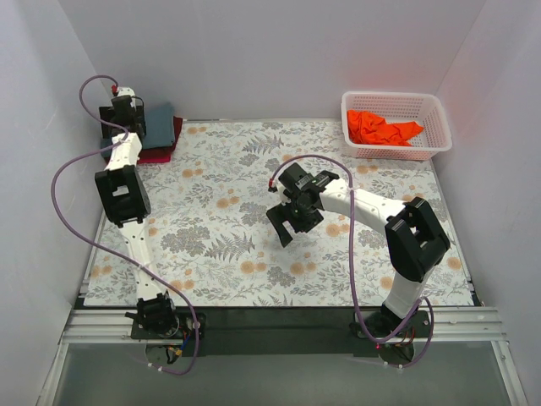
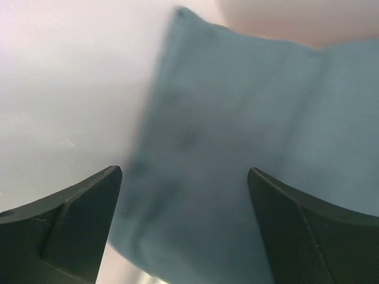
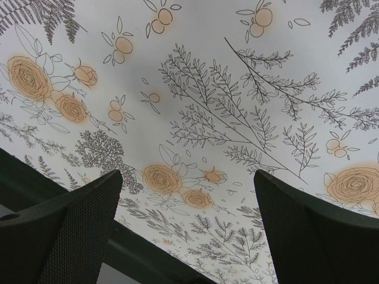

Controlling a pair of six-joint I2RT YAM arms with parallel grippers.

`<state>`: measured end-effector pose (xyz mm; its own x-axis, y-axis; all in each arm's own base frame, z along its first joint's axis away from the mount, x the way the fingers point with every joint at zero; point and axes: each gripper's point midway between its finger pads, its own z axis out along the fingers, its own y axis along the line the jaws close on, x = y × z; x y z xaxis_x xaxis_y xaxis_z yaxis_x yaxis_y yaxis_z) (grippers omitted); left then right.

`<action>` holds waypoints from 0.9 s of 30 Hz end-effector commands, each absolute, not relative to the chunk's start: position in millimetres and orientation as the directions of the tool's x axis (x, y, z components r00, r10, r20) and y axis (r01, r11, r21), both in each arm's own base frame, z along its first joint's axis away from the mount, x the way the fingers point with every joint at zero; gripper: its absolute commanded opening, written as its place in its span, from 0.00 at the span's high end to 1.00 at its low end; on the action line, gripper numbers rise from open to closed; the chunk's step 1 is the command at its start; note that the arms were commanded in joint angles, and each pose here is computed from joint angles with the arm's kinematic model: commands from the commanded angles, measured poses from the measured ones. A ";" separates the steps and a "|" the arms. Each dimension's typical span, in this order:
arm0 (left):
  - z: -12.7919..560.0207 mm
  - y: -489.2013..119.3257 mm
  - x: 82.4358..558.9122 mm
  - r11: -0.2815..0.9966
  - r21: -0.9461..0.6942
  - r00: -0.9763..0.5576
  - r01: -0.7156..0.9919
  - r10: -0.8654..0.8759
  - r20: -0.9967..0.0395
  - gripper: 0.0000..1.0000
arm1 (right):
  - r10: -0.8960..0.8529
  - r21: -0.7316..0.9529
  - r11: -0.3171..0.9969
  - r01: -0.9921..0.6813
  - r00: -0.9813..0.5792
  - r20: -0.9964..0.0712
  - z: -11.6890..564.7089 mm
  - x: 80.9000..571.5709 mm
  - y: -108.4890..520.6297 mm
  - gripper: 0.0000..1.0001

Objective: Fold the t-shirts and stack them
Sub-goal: Neatly place the folded tshirt to the corner, then reset both grippers

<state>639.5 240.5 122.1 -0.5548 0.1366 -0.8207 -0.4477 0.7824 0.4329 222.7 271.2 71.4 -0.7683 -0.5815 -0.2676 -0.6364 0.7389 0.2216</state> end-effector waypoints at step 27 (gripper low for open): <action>311.3 -7.0 359.1 0.801 -0.557 -0.359 -0.218 -0.597 -0.717 0.02 | 0.036 0.039 0.999 0.006 -0.551 -0.834 273.6 325.6 79.9 0.02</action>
